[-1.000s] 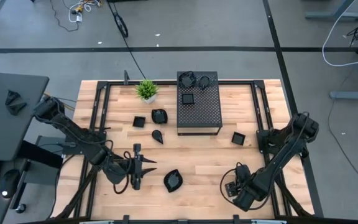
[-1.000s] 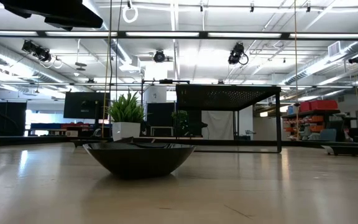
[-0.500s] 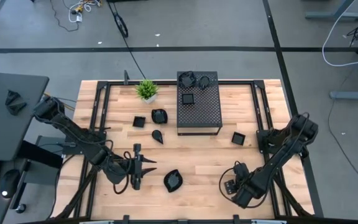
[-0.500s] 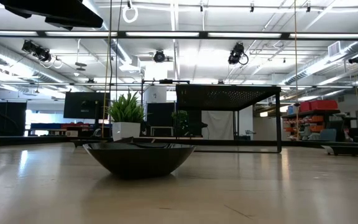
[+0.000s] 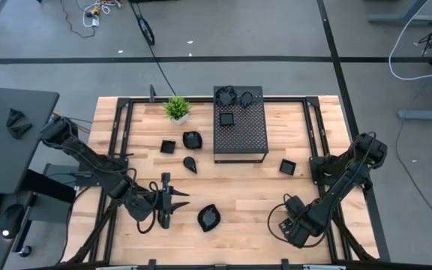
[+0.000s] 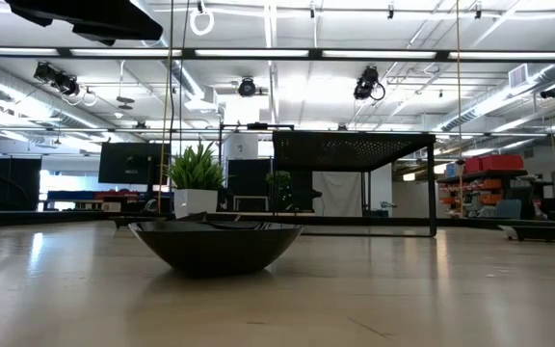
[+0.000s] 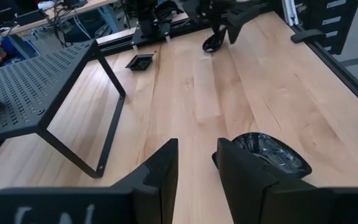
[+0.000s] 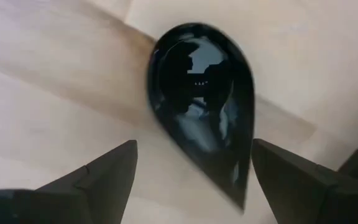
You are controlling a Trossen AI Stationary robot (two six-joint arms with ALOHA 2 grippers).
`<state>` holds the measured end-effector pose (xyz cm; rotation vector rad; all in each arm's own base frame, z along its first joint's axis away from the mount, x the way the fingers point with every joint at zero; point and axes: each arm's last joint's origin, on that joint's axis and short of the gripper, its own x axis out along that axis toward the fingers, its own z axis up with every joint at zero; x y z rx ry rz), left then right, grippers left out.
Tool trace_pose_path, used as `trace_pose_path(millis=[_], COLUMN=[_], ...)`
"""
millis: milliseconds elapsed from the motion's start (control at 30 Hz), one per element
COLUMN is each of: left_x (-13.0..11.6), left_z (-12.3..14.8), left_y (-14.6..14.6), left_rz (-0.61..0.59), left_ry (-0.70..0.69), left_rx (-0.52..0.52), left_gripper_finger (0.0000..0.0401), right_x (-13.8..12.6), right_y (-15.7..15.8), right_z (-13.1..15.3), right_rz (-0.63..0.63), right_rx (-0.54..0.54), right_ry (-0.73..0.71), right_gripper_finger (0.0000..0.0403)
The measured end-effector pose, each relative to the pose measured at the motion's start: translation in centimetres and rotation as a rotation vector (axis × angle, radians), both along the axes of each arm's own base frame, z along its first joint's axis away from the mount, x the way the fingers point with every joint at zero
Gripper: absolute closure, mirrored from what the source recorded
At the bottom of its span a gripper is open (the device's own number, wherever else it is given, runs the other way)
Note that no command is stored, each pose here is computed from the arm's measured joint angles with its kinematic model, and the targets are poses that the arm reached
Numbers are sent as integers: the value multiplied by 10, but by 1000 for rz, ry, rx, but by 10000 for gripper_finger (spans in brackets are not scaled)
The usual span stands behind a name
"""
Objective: Pick & Place Mini shaped plates
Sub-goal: Stack the bottom right drop shaped plate on top of the drop shaped plates on the shelf
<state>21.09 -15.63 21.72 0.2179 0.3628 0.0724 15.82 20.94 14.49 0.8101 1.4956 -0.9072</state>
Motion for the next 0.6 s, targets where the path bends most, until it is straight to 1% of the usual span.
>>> trace_pose_path(millis=[167,300,400,500,600], left_x=[0,0,0,1,1], left_z=[0,0,0,0,1], left_y=[0,0,0,1,1], left_rz=[0,0,0,4,5], left_ry=[0,0,-1,-5,-10], left_rx=[0,-1,-1,-5,-9], left_gripper_finger=[284,284,284,284,284], right_x=[-4,-4,-3,-3,-3], right_y=[-5,-5,-5,-5,-5], right_z=[-9,-10,-10,-10,-10], right_rz=[75,161,203,225,227], right_rx=[14,25,28,27,29], right_ry=[-1,-6,-11,-10,-13], right_gripper_finger=[85,85,85,91,108])
